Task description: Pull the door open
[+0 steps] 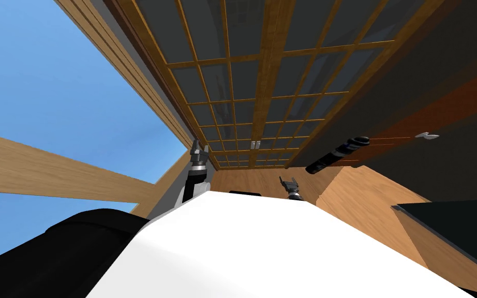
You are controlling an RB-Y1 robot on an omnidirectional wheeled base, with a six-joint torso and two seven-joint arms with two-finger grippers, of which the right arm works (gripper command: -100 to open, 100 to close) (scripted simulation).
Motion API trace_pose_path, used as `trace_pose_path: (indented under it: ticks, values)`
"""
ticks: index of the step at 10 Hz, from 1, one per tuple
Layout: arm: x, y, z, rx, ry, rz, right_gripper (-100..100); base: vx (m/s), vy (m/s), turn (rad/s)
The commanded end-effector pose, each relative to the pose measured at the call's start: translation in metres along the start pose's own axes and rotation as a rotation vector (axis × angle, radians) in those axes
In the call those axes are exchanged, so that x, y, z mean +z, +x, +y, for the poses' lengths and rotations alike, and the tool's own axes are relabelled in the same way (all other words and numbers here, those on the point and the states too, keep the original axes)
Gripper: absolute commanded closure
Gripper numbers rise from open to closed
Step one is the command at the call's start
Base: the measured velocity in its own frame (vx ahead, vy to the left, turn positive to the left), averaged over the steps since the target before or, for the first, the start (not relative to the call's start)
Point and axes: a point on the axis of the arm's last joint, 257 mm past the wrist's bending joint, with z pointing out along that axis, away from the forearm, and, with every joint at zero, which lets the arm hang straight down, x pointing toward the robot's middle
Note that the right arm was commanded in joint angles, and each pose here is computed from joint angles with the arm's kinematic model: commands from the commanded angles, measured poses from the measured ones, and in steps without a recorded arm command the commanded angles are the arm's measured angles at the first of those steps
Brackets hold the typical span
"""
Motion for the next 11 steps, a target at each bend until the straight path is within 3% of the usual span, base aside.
trace_pose_path:
  ticks: [1, 6, 8, 11]
  values:
    - [-0.0112, 0.007, -0.021, -0.004, 0.054, 0.017, -100, -0.113, -0.082, 0.145]
    - [-0.0347, 0.024, -0.077, 0.002, 0.213, 0.059, -100, -0.071, -0.072, 0.176]
    - [-0.0347, 0.024, -0.077, 0.002, 0.213, 0.059, -100, -0.009, -0.036, 0.022]
    - [-0.0437, 0.031, -0.100, 0.021, 0.310, 0.072, -100, 0.034, -0.057, 0.233]
